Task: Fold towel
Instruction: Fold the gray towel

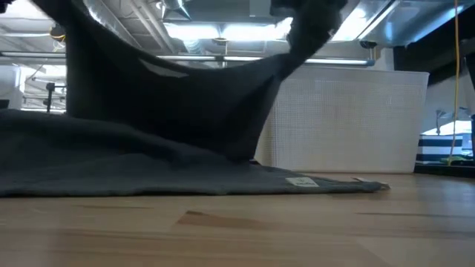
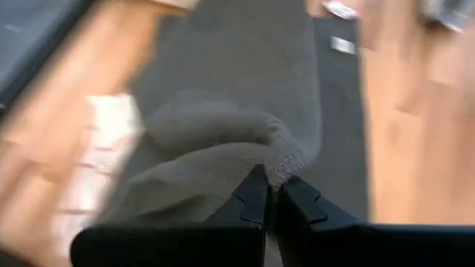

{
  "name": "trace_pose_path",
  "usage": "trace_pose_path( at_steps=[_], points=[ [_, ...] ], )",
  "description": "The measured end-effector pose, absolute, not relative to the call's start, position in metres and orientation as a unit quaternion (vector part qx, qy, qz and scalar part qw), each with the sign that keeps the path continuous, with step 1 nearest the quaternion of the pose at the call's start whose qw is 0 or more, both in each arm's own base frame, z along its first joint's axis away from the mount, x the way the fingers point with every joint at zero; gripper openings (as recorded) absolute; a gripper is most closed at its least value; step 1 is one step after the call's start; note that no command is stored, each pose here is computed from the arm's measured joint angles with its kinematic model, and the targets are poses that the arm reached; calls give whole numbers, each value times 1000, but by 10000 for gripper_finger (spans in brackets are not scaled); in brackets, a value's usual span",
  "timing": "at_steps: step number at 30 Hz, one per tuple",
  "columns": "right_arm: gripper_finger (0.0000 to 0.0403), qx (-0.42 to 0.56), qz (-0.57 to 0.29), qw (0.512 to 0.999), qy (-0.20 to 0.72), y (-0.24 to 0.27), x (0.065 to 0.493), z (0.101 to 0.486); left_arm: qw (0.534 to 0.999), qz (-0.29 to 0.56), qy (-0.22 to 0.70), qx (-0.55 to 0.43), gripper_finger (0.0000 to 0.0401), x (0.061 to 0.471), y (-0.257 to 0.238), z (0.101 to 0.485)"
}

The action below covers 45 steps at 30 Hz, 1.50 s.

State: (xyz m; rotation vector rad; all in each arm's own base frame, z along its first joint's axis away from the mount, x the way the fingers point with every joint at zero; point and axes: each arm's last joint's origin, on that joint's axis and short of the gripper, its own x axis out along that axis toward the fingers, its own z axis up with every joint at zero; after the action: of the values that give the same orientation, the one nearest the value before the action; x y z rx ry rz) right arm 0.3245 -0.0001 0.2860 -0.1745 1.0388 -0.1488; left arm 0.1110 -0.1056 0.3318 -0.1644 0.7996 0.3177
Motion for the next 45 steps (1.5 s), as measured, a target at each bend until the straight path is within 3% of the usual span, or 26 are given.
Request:
trace_pose_path(
  at_steps=[8, 20, 28, 32, 45],
  points=[
    [10, -84, -41, 852, 515, 34, 317, 262, 901, 98, 394, -151, 5, 103, -134, 312],
    [10, -45, 1, 858, 512, 67, 300, 202, 864, 68, 459, -197, 5, 102, -176, 236],
    [10, 62, 41, 869, 490, 72, 295, 179, 825, 66, 512, -230, 5, 105, -190, 192],
    [10, 114, 56, 863, 489, 75, 297, 173, 806, 77, 538, -232, 5, 104, -191, 181],
    [10, 141, 27, 826, 546, 76, 304, 135, 798, 93, 547, -233, 5, 101, -184, 166]
  ],
)
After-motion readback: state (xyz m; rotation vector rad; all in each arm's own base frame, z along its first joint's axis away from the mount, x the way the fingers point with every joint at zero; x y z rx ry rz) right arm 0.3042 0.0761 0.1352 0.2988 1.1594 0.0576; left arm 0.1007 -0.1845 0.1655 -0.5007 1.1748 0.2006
